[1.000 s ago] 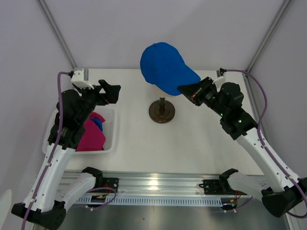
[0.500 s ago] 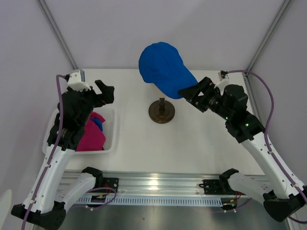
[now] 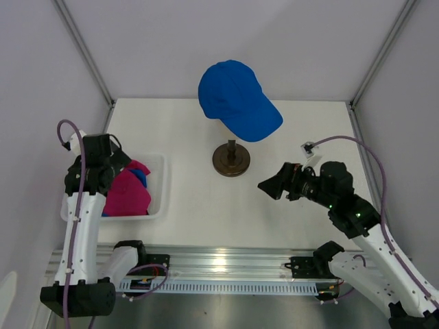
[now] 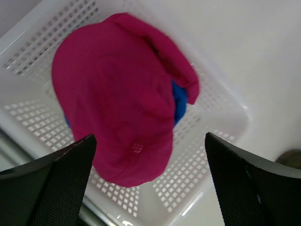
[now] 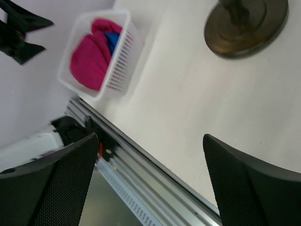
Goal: Stack the hats
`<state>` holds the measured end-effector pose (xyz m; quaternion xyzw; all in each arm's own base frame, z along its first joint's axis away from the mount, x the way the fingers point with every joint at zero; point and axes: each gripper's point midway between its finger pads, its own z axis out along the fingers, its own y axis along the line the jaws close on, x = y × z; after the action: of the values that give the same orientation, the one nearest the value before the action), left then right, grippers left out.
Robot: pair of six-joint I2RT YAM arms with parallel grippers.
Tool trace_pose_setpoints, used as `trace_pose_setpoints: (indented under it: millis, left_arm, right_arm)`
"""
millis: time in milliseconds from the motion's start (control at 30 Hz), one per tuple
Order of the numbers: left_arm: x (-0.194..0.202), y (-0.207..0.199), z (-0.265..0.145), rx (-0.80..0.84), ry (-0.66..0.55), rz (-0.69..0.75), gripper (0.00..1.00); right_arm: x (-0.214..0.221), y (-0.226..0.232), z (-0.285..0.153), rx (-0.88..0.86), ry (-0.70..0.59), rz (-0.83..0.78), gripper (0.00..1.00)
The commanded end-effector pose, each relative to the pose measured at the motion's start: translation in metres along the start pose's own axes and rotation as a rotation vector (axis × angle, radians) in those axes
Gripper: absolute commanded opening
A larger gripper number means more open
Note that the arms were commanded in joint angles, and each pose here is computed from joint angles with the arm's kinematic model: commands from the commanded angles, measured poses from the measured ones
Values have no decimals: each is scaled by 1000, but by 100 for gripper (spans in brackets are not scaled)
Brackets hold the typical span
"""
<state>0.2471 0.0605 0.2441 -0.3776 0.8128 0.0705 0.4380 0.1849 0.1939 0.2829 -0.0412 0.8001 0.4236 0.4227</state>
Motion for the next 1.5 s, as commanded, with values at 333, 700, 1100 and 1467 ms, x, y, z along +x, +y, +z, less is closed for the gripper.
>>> trace_pose_setpoints:
  millis: [333, 700, 1100, 1467]
  left_arm:
    - [89, 26, 10, -31, 326, 43, 99]
    - [107, 40, 43, -162, 363, 95, 58]
    - [31, 2, 0, 99, 176, 247, 1]
    - [-66, -120, -154, 889, -30, 454, 11]
  right_arm:
    - [17, 14, 81, -106, 44, -204, 98]
    - [-5, 38, 90, -172, 4, -237, 99]
    - [-20, 77, 76, -274, -34, -244, 100]
    - [-49, 135, 58, -441, -118, -256, 100]
